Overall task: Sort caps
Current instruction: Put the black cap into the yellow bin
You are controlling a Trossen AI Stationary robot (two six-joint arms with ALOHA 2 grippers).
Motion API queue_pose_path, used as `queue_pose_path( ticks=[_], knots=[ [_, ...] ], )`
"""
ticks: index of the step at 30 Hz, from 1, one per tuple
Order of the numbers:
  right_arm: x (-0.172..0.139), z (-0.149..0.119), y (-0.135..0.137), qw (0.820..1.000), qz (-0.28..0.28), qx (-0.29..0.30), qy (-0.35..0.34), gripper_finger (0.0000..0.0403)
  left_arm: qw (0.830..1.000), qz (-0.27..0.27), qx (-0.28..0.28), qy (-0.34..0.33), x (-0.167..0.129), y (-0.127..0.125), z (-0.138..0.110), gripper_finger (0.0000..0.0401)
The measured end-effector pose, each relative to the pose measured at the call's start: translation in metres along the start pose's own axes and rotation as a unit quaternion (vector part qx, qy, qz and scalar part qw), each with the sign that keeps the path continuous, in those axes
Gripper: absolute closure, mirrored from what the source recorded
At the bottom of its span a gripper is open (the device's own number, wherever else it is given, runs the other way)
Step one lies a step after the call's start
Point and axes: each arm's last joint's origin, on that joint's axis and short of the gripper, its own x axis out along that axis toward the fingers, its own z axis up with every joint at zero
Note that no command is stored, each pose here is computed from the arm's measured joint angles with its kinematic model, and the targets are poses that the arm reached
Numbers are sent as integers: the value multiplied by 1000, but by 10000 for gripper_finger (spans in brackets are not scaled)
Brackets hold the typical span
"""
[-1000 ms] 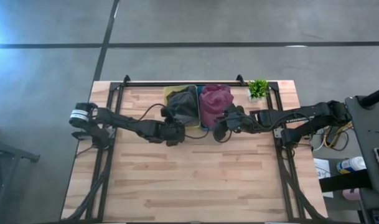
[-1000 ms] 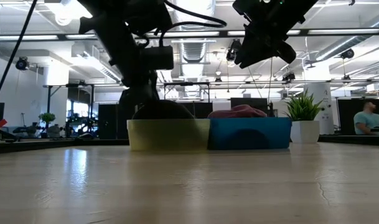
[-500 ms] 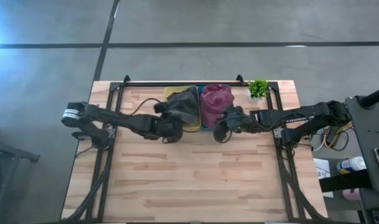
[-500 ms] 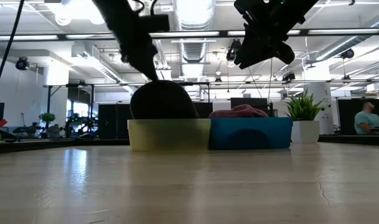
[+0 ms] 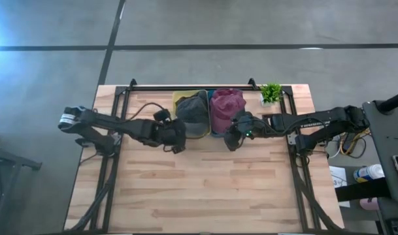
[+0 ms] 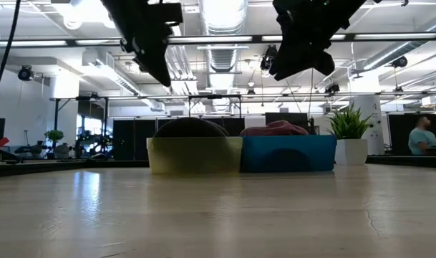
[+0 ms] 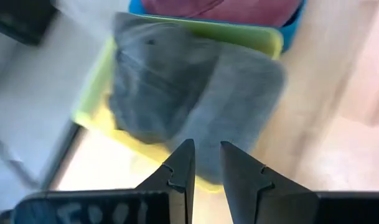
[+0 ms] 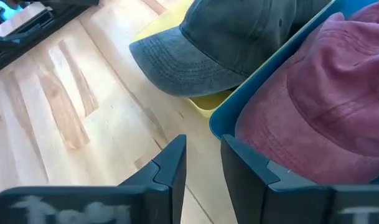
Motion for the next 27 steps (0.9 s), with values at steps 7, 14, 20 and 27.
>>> queue_pose_path(
  ticks=[7, 14, 20, 27],
  knots=[
    [1, 3, -2, 1000, 4, 2, -7, 321, 994, -106, -18, 16, 19, -3, -3, 332],
    [5, 14, -11, 998, -5, 53, -28, 320, 994, -102, -34, -20, 62, -12, -7, 332],
    [6, 16, -14, 996, -10, 82, -30, 317, 993, -99, -48, -36, 93, -12, -9, 332],
    [6, 16, -14, 996, -10, 83, -30, 325, 995, -84, -53, -33, 116, -10, -9, 332]
  ],
)
